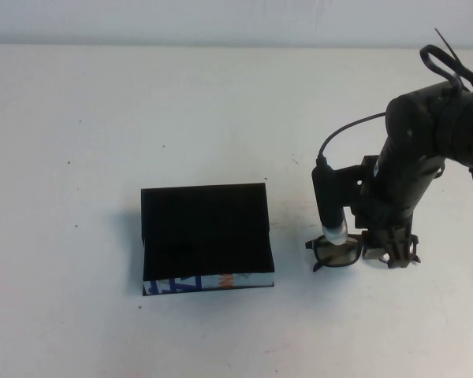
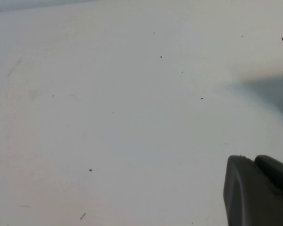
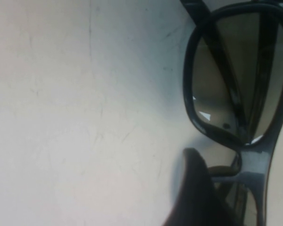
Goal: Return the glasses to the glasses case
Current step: Pick up the glasses from the table
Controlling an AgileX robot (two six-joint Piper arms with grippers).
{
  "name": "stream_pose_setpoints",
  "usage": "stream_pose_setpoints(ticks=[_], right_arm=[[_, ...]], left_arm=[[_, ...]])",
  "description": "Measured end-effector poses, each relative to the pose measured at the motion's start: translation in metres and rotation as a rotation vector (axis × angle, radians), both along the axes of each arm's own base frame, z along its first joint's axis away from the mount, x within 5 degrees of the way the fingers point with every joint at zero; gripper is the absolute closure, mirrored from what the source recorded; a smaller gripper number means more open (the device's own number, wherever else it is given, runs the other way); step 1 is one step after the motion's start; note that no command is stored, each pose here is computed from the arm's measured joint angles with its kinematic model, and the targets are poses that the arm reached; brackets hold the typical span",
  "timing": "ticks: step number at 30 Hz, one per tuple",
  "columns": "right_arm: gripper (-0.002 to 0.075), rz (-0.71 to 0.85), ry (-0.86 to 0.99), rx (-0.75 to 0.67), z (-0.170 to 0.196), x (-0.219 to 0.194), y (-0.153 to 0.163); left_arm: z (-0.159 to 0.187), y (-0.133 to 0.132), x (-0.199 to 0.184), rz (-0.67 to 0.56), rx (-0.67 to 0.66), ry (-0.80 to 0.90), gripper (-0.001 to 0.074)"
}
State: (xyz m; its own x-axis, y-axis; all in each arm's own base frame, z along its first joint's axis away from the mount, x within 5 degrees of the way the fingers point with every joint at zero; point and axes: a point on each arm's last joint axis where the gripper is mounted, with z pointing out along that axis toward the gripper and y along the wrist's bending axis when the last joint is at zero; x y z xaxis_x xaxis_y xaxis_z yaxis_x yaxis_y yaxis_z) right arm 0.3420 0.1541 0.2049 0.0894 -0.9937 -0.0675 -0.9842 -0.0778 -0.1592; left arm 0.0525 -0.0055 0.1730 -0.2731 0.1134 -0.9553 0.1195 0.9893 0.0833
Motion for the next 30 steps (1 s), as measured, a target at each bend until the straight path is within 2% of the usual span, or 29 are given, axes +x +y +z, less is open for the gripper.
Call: stream_pose_setpoints(ticks=[30], right_arm=[[0.0373,0.025,0.03,-0.018,-0.017,0.004,0.001]], left_arm=[[0.0,0.0,0.0,0.0,0.002,0.0,0.0735]])
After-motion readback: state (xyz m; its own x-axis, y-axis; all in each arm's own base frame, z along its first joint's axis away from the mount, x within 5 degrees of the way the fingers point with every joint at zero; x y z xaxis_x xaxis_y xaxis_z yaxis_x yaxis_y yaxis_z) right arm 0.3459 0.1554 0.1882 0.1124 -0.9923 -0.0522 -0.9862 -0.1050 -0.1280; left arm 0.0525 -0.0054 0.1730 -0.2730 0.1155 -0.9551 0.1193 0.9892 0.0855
